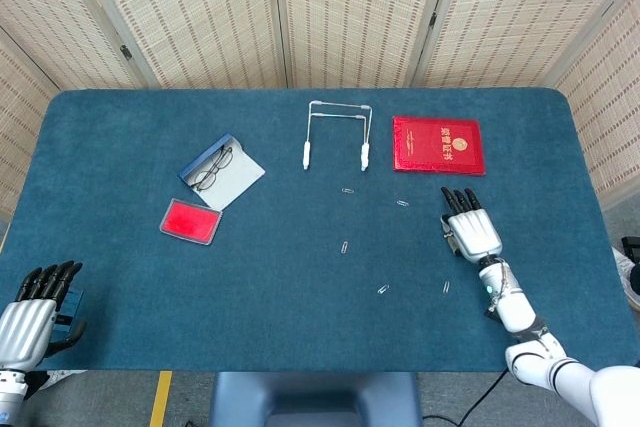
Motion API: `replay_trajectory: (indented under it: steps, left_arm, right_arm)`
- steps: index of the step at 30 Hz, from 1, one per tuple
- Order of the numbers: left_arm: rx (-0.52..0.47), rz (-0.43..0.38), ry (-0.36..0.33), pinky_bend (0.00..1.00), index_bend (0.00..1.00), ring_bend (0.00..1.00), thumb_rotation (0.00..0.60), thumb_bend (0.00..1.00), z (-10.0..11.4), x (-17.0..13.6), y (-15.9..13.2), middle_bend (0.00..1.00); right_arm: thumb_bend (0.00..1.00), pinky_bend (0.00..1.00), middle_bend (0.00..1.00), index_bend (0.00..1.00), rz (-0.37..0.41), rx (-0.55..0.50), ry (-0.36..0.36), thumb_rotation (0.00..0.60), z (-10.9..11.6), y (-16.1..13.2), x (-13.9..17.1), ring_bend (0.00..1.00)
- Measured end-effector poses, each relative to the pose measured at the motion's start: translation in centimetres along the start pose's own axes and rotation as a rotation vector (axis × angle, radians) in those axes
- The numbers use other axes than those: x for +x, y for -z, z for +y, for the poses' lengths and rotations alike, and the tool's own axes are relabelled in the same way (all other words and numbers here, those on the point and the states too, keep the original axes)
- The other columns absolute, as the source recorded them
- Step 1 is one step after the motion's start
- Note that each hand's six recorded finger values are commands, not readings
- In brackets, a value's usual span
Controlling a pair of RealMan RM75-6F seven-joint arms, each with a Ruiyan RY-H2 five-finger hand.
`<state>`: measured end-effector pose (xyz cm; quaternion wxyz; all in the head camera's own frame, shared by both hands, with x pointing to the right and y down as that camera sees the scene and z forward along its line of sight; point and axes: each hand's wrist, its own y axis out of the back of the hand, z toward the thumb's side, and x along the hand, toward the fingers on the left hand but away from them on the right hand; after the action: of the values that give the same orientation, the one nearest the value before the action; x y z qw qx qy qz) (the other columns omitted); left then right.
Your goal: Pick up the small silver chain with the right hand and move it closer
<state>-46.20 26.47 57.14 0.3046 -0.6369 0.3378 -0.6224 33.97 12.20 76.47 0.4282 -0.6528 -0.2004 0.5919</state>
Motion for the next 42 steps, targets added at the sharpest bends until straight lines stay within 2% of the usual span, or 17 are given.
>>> replay_trajectory:
  steps: [5, 14, 29, 42]
  left_arm:
    - [0.0, -0.003, -0.002, 0.01, 0.0, 0.09, 0.6, 0.4, 0.0, -0.1, -0.1, 0.09]
    - [0.007, -0.003, -0.003, 0.01, 0.0, 0.09, 0.6, 0.4, -0.1, -0.1, -0.2, 0.09]
    - [0.007, -0.001, -0.003, 0.01, 0.0, 0.09, 0.6, 0.4, -0.1, -0.1, -0.2, 0.09]
    - [-0.004, -0.001, -0.006, 0.01, 0.0, 0.09, 0.6, 0.4, 0.1, -0.1, -0.1, 0.09]
  right_arm:
    - [0.53, 0.0, 0.09, 0.82, 0.001, 0.0, 0.016, 0.6, 0.3, -0.2, -0.1, 0.03]
    - [0.55, 0.0, 0.14, 0.91, 0.002, -0.016, 0.052, 0.6, 0.9, -0.2, 0.3, 0.05]
    - [0.55, 0.0, 0.16, 0.92, 0.002, -0.05, 0.126, 0.6, 2.8, -0.3, 0.4, 0.06]
    - [0.55, 0.0, 0.16, 0.92, 0.025, -0.088, 0.187, 0.6, 6.1, -2.3, -1.0, 0.07]
